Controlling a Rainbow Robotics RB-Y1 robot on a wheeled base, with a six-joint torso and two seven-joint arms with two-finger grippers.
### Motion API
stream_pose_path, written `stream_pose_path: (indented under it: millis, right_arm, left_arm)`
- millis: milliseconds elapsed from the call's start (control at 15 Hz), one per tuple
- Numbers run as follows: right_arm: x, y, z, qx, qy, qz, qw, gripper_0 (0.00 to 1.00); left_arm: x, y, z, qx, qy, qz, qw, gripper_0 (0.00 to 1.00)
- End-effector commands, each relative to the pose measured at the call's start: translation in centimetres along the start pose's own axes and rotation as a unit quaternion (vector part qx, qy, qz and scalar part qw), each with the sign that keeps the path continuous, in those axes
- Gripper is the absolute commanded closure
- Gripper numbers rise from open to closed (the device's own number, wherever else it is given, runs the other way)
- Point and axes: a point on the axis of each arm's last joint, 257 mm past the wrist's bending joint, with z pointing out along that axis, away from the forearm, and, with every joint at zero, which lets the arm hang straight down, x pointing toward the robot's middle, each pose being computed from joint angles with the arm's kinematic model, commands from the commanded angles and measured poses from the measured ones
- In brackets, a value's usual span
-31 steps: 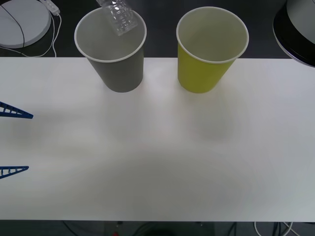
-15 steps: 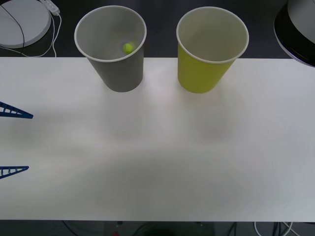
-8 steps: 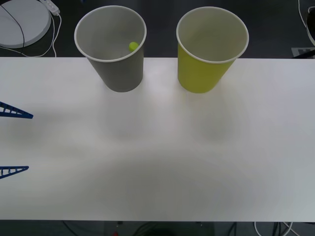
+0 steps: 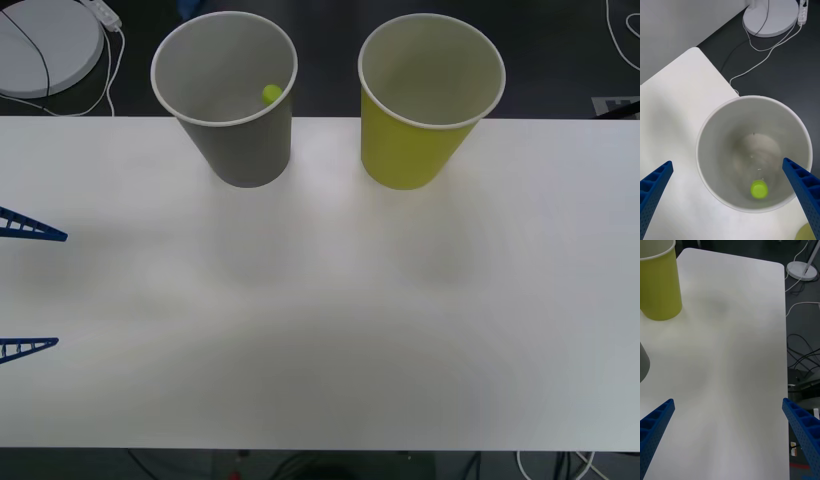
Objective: Put the can into the green bin and the plastic bottle into the gray bin
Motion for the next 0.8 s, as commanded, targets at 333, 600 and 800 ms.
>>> stream_pose_path:
  millis: [333,600,800]
  right_arm:
    - [3.3,0.9,-1.9,-0.039,-0.017,-0.030,0.9987,0.00]
    - [5.9,1.4,-3.0,-0.068,-0.038,-0.046,0.9959,0.00]
    - [8.1,1.6,-3.9,-0.077,-0.050,-0.065,0.9937,0.00]
  left_arm:
    - [0.0,0.0,0.0,0.000,0.000,0.000,1.0000,0.00]
    - [0.0,0.0,0.0,0.000,0.000,0.000,1.0000,0.00]
    - [0.0,0.0,0.0,0.000,0.000,0.000,1.0000,0.00]
